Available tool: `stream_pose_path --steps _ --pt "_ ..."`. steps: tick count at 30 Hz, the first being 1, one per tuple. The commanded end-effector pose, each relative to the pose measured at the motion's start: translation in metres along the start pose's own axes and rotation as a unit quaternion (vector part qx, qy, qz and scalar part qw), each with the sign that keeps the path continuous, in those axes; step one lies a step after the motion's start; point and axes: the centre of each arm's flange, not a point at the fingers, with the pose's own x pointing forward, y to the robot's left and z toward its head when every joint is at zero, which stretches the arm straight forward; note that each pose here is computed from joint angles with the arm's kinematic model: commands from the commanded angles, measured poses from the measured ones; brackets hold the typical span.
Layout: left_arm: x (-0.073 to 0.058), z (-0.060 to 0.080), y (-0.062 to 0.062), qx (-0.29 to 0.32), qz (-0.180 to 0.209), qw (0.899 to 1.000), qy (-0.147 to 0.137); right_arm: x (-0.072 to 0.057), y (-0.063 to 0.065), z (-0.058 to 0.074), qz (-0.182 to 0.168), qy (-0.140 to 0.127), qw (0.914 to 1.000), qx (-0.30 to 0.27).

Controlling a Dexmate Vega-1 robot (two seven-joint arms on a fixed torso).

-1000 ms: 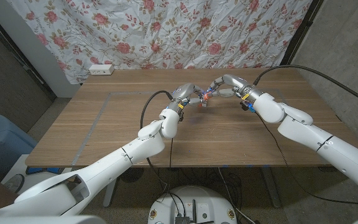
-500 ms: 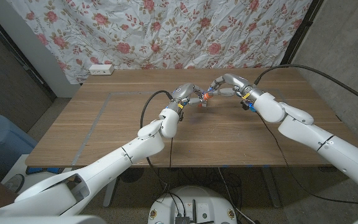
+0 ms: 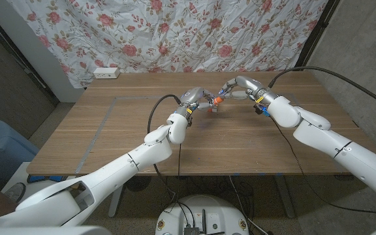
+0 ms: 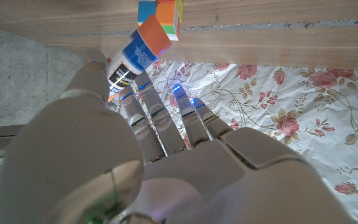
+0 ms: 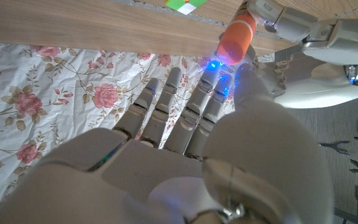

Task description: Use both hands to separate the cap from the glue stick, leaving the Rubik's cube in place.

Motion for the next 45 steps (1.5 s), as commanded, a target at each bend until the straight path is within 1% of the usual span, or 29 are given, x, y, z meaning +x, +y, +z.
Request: stream_pose_path --steps 1,6,11,12,15,19,21,26,31,37,38,39,40,41,45 --pt "0.0028 -0.0005 -0.0016 0.000 -0.003 1.000 -0.004 0.0013 -0.0053 -0.0009 0.005 0.000 1.0000 0.003" --pt "0.0041 -0.0009 -0.0024 -0.001 -0.003 1.000 0.000 0.0014 -0.0075 -0.0015 0.009 -0.002 0.9999 0.005" --pt "0.0061 -0.0014 -0.0025 -0.001 -0.002 1.000 0.001 0.0018 -0.0089 -0.0023 0.014 -0.011 0.9998 0.006" --pt "0.0066 -0.0016 -0.0025 -0.001 -0.002 1.000 -0.004 0.0020 -0.0090 -0.0025 0.017 -0.014 0.9997 0.005" --pt "0.0076 -0.0021 -0.0024 -0.002 0.000 1.000 -0.001 0.0021 -0.0089 -0.0032 0.022 -0.016 0.9996 0.005" --pt "0.0087 -0.0028 -0.0023 -0.002 0.001 1.000 -0.006 0.0019 -0.0085 -0.0044 0.030 -0.023 0.9993 0.004" --pt "0.0091 -0.0028 -0.0026 -0.004 0.001 1.000 -0.007 0.0019 -0.0082 -0.0044 0.032 -0.022 0.9993 0.000" --pt "0.0096 -0.0019 -0.0032 -0.003 0.002 1.000 -0.007 0.0021 -0.0082 -0.0053 0.049 -0.027 0.9984 -0.003" --pt "0.0087 -0.0027 -0.0034 -0.004 0.003 1.000 -0.010 0.0013 -0.0071 -0.0068 0.056 -0.029 0.9980 -0.002" --pt "0.0082 -0.0021 -0.0029 -0.003 0.005 1.000 -0.014 0.0017 -0.0059 -0.0087 0.083 -0.033 0.9960 -0.009" --pt "0.0082 -0.0021 -0.0029 -0.003 0.004 1.000 -0.019 0.0018 -0.0058 -0.0089 0.086 -0.035 0.9956 -0.010" --pt "0.0080 -0.0021 -0.0029 -0.003 0.005 1.000 -0.014 0.0017 -0.0055 -0.0091 0.086 -0.036 0.9955 -0.012" --pt "0.0079 -0.0022 -0.0028 -0.003 0.004 1.000 -0.018 0.0019 -0.0053 -0.0093 0.089 -0.036 0.9953 -0.011" --pt "0.0077 -0.0023 -0.0028 -0.002 0.004 1.000 -0.014 0.0023 -0.0051 -0.0095 0.094 -0.037 0.9949 -0.011" --pt "0.0073 -0.0028 -0.0025 -0.002 0.003 1.000 -0.016 0.0034 -0.0044 -0.0094 0.102 -0.036 0.9941 -0.014"
